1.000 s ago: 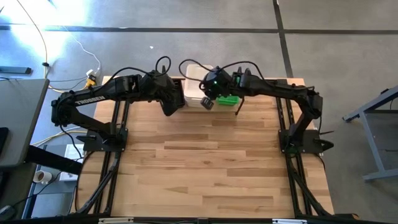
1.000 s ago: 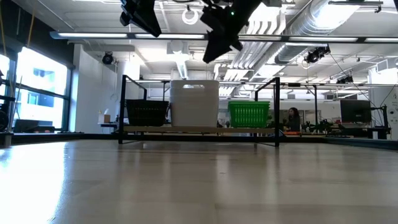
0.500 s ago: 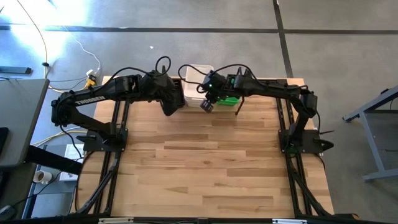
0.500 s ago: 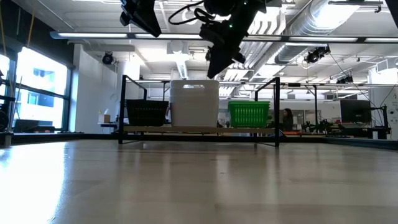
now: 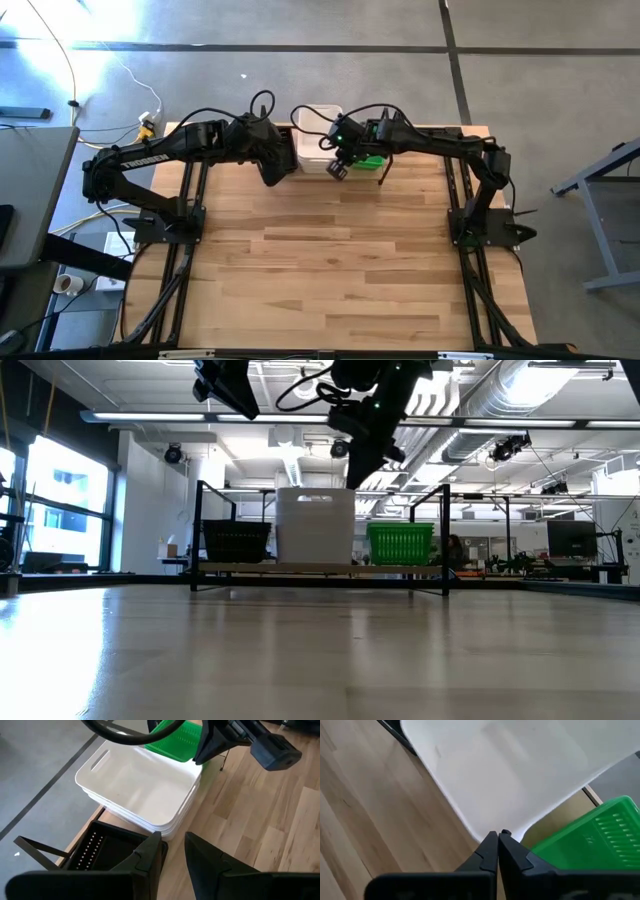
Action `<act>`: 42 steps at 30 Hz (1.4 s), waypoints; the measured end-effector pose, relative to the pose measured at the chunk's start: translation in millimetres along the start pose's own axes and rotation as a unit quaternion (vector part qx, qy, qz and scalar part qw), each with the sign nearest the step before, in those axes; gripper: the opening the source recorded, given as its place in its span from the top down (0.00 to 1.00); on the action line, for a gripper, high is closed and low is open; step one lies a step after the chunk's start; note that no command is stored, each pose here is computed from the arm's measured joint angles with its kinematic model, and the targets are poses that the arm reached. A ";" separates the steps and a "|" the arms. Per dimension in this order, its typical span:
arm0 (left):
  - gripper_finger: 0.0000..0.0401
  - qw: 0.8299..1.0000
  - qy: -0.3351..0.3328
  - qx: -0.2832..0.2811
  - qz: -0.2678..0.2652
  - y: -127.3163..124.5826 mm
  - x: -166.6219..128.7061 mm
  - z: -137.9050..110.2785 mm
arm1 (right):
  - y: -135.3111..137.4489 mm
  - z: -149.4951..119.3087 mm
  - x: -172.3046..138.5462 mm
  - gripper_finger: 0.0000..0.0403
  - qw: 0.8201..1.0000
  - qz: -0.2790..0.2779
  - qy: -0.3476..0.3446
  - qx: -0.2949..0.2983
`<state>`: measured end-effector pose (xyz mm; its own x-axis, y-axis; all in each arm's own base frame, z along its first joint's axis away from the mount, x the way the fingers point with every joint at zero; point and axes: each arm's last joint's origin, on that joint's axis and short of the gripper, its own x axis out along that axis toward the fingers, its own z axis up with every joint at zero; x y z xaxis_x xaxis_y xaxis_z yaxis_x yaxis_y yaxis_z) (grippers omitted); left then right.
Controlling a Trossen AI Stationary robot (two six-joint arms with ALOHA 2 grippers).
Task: Stack baskets on shelf by color
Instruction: Adjust the colored bins on the shelf
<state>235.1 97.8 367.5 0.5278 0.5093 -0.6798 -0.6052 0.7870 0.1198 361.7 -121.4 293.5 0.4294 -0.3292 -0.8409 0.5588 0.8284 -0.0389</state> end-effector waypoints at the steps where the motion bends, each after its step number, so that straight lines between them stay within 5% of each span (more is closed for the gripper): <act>1: 0.81 1.000 0.000 0.000 0.000 0.0 0.0 0.0 | -0.3 -0.4 -0.1 1.00 1.000 -0.004 0.002 0.000; 32: 0.81 1.000 0.001 0.000 -0.001 -0.1 0.0 -0.1 | 18.9 -8.3 -3.5 1.00 0.998 -0.018 0.008 0.059; 42: 0.81 0.993 0.089 0.033 -0.068 -5.4 8.2 -22.7 | 18.4 7.5 -27.5 1.00 0.997 -0.026 -0.034 0.069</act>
<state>229.1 89.9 344.8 0.4839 0.3315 -0.8099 -0.4922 0.8683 0.0614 365.4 -100.5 320.0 0.4408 -0.4041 -0.8015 0.6722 0.7404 -0.0036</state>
